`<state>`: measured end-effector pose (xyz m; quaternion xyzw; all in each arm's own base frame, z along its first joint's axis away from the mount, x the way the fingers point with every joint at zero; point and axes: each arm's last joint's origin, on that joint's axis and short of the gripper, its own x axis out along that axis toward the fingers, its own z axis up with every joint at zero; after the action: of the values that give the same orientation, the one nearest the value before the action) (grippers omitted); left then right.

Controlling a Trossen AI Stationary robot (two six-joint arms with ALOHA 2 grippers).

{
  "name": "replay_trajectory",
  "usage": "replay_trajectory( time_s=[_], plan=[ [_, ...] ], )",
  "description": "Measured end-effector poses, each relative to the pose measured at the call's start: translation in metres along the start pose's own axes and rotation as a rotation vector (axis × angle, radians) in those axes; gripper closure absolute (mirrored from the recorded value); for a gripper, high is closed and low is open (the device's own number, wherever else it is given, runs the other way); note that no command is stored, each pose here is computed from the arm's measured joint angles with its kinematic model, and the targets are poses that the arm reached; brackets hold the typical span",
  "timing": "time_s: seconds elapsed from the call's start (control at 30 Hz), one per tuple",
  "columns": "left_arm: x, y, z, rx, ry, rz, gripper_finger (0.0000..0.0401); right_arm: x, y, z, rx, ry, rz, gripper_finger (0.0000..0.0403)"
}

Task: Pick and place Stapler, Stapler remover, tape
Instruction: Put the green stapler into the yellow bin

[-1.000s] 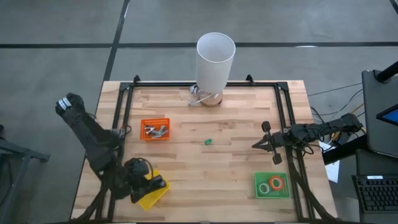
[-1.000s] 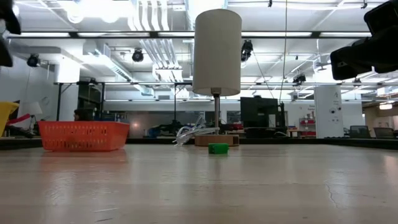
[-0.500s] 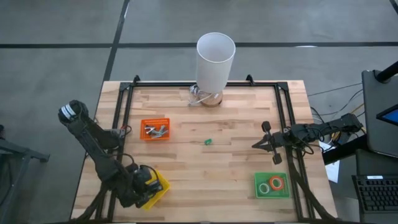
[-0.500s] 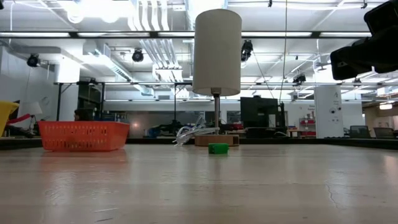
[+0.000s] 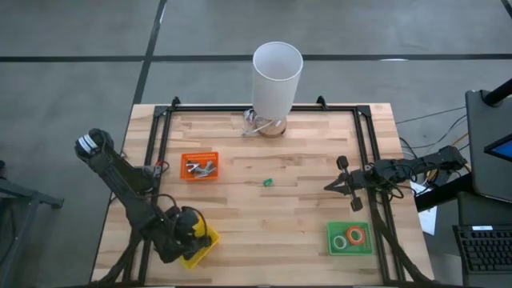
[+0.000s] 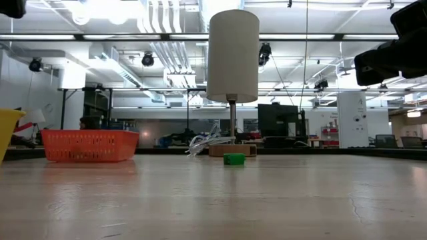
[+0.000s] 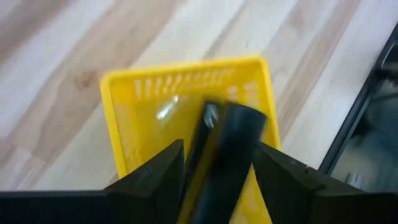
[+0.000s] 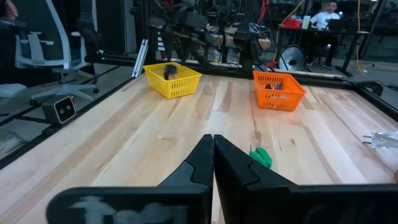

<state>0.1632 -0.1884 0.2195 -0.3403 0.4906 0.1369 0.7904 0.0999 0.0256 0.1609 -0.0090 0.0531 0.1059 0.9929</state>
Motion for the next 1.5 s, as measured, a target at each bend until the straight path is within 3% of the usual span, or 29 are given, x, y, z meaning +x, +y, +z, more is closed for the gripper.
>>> replay_trajectory(
  time_s=[0.27, 0.53, 0.63, 0.77, 0.97, 1.1, 1.3, 1.5],
  plan=[
    [-0.011, 0.001, 0.006, 0.063, -0.056, -0.036, 0.0189, 0.000, 0.000, 0.000, 0.000, 0.000, 0.000, 0.0394],
    [-0.028, -0.001, 0.024, 0.223, -0.431, -0.027, 0.0190, 0.000, 0.000, 0.000, 0.000, 0.000, 0.000, 0.0394],
    [-0.027, -0.003, 0.033, 0.303, -0.526, 0.014, 0.0190, 0.000, 0.000, 0.000, 0.000, 0.000, 0.000, 0.0394],
    [-0.020, -0.007, 0.051, 0.328, -0.601, 0.055, 0.0190, 0.000, 0.000, 0.000, 0.000, 0.000, 0.000, 0.0394],
    [0.002, -0.013, 0.095, 0.320, -0.754, 0.124, 0.0190, 0.000, 0.000, 0.000, 0.000, 0.000, 0.000, 0.0394],
    [0.024, -0.014, 0.120, 0.403, -0.802, 0.207, 0.0190, 0.000, 0.000, 0.000, 0.000, 0.000, 0.000, 0.0394],
    [0.070, -0.007, 0.150, 0.348, -0.830, 0.285, 0.0190, 0.000, 0.000, 0.000, 0.000, 0.000, 0.000, 0.0394],
    [0.118, -0.003, 0.168, 0.336, -0.766, 0.224, 0.0190, 0.000, 0.000, 0.000, 0.000, 0.000, 0.000, 0.0394]
  ],
)
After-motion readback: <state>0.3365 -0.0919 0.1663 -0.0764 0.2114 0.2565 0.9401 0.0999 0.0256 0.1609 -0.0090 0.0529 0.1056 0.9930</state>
